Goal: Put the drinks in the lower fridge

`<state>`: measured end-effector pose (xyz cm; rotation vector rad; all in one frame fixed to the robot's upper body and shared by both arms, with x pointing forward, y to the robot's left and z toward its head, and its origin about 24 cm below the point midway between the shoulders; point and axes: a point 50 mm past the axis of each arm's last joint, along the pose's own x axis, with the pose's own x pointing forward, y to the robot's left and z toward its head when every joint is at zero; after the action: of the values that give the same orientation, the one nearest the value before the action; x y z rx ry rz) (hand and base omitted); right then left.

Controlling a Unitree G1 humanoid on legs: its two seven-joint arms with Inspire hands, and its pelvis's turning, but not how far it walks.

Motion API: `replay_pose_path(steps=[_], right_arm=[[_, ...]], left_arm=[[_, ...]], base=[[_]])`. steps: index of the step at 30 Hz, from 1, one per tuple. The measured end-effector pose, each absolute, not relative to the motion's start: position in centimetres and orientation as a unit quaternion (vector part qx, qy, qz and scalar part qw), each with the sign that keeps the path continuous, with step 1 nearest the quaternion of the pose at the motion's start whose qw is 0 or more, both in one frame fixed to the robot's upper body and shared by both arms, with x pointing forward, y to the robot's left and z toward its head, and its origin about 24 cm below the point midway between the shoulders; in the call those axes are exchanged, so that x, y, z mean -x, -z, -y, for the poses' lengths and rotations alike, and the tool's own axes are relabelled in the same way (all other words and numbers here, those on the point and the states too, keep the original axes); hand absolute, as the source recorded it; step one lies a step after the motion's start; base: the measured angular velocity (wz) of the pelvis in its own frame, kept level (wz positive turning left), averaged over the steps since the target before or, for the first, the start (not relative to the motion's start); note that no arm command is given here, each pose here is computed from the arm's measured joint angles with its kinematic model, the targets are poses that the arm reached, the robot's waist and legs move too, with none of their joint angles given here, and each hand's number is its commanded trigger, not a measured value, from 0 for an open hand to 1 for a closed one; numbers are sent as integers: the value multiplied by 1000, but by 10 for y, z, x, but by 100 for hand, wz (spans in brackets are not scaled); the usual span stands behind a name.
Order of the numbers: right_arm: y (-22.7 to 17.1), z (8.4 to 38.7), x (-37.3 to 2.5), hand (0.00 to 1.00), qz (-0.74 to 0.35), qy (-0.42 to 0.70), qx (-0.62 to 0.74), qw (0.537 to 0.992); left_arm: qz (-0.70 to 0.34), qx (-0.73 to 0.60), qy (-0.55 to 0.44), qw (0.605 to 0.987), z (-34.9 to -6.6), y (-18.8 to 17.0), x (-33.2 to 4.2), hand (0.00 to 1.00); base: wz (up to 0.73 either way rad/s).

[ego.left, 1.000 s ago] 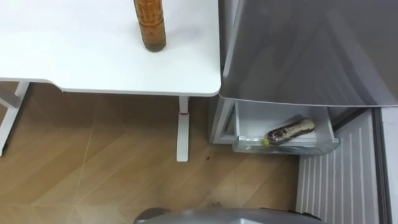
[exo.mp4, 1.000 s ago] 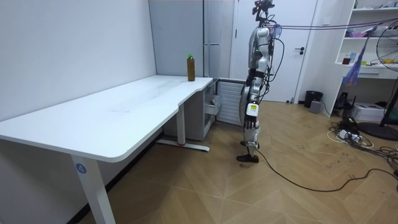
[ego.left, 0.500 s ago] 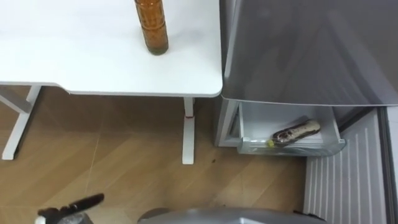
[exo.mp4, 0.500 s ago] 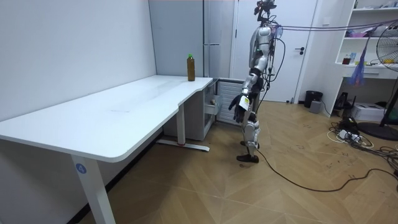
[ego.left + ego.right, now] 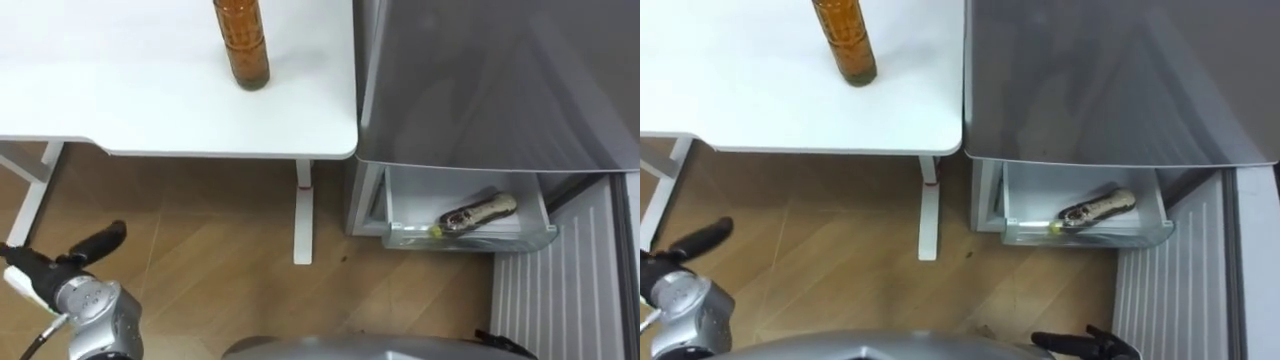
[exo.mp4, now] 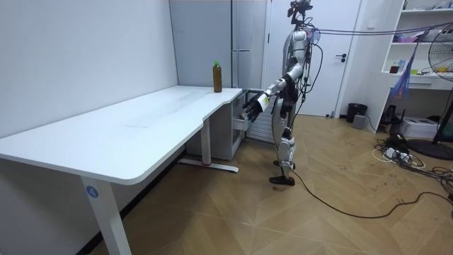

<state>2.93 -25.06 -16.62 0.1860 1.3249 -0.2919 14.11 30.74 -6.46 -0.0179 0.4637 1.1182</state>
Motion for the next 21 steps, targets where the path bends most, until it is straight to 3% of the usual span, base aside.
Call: replay_pose_path(steps=[10, 21], right_arm=[[166, 251, -29, 0, -604, 137, -91, 780], [167, 247, -31, 0, -602, 128, -103, 781]], left_arm=[[-52, 2, -519, 853, -303, 2, -176, 0], [28, -4, -454, 891, -292, -33, -191, 0]], base=[[0], [4]])
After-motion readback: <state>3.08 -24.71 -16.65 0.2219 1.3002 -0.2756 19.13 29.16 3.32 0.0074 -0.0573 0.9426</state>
